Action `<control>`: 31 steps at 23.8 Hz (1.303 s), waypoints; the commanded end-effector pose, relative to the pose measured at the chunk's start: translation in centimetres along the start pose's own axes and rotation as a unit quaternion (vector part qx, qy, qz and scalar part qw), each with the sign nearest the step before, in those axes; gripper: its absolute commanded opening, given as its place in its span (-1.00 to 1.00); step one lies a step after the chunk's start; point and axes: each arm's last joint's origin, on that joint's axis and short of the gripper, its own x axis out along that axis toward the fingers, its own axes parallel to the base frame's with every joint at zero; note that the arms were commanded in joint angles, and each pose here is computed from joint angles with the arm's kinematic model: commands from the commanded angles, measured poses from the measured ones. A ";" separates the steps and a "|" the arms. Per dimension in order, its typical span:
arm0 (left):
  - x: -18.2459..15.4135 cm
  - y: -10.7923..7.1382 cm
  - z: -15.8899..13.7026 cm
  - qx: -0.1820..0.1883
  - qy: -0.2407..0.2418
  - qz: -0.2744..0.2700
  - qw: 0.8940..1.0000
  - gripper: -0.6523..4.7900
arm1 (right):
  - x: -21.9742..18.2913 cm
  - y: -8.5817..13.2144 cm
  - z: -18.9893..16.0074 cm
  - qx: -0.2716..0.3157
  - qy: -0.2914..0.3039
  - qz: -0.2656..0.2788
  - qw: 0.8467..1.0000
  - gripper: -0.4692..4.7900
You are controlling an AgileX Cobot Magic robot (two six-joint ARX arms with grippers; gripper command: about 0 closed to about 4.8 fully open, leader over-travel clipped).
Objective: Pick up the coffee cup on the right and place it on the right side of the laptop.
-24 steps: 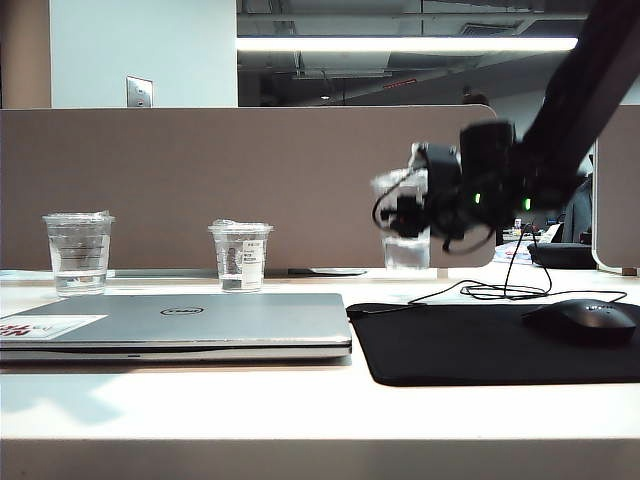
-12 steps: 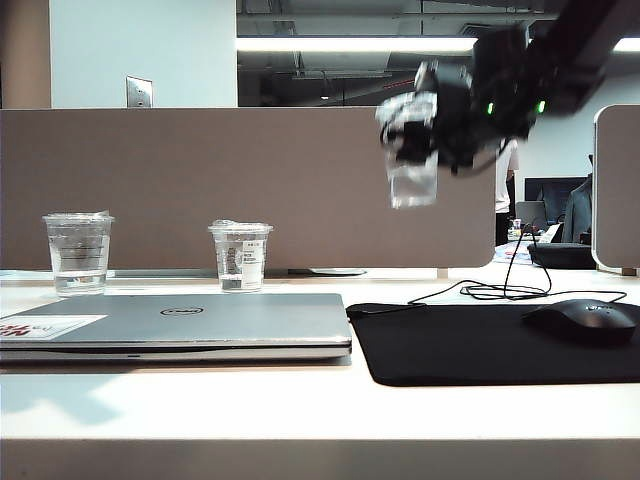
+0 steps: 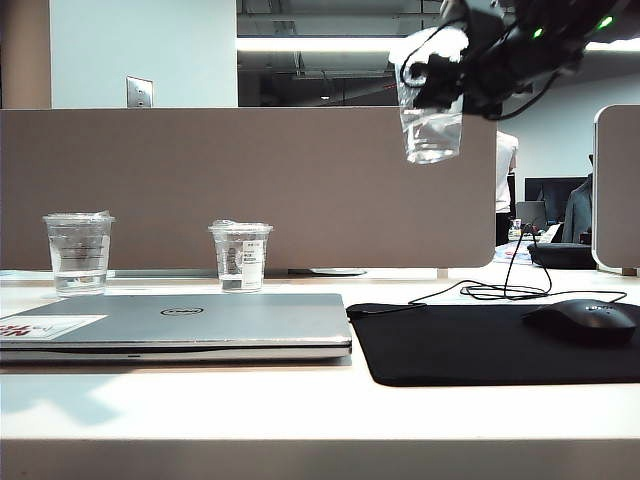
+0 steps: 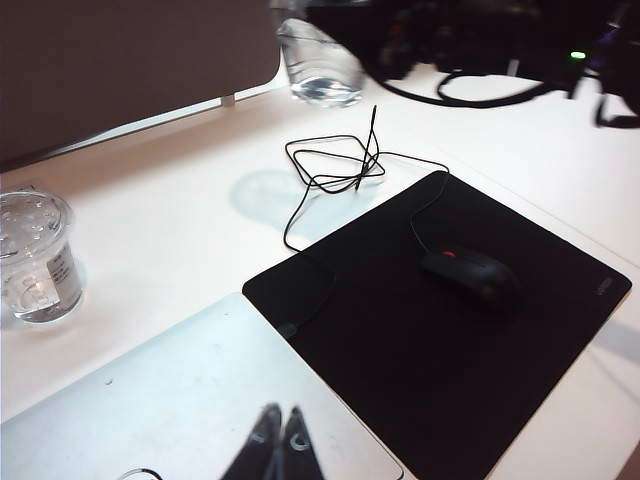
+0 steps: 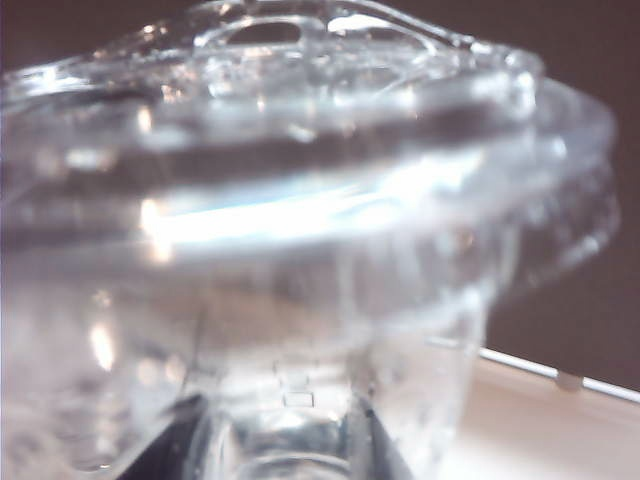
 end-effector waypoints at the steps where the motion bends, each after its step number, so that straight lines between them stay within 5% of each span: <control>1: -0.1 0.0 0.2 0.002 -0.008 -0.003 1.000 -0.78 | -1.9 0.6 0.6 -0.007 -0.033 0.025 0.999 -0.05; 10: -0.1 0.0 0.2 0.002 -0.008 -0.003 1.000 -0.78 | -5.5 2.5 -4.3 0.021 0.020 0.101 0.994 -0.02; 31: -0.1 0.0 0.2 0.002 -0.008 -0.001 1.000 -0.78 | -10.5 5.4 -12.6 0.027 0.051 0.083 0.995 -0.02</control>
